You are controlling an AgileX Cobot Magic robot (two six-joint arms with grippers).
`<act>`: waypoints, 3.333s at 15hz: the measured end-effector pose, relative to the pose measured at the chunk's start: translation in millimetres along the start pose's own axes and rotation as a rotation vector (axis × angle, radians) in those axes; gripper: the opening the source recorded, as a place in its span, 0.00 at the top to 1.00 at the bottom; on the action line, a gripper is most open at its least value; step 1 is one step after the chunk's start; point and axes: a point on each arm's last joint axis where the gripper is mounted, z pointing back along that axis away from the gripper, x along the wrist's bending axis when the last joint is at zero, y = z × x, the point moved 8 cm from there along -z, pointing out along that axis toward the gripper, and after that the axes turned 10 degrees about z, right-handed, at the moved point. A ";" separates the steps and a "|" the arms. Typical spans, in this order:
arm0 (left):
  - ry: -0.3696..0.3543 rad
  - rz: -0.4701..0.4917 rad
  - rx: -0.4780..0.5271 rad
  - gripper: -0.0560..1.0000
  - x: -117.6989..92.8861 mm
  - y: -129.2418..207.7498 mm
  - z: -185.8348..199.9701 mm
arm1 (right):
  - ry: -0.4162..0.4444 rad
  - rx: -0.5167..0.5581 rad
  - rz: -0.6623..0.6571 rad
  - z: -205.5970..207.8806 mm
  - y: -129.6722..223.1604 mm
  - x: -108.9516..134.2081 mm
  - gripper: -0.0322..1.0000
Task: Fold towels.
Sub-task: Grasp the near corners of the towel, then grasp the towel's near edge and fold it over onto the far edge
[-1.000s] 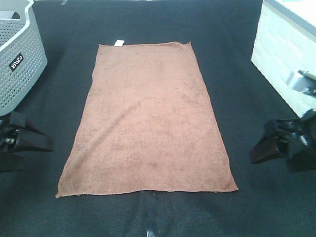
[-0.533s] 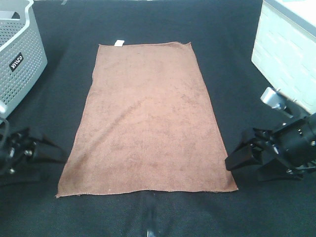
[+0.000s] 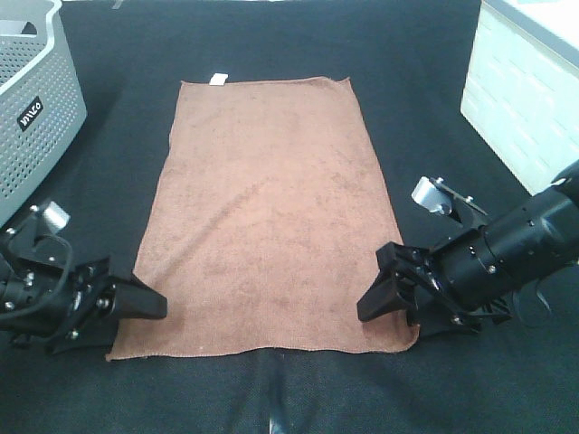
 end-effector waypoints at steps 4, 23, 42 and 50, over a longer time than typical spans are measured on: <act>-0.038 -0.031 0.017 0.82 8.8 3.8 -6.7 | 0.064 -0.021 -0.015 -3.5 -5.1 -12.7 0.83; 0.030 -0.100 0.051 0.95 -6.2 58.9 77.6 | 0.000 0.067 -0.049 62.1 84.3 29.8 0.97; 0.014 -0.216 -0.334 0.95 -80.3 -175.4 66.9 | 0.061 -0.264 0.226 69.4 -191.8 38.2 0.97; 0.080 -0.309 -0.407 0.95 -106.5 -277.0 26.4 | 0.245 -0.384 0.355 60.1 -295.9 9.3 0.97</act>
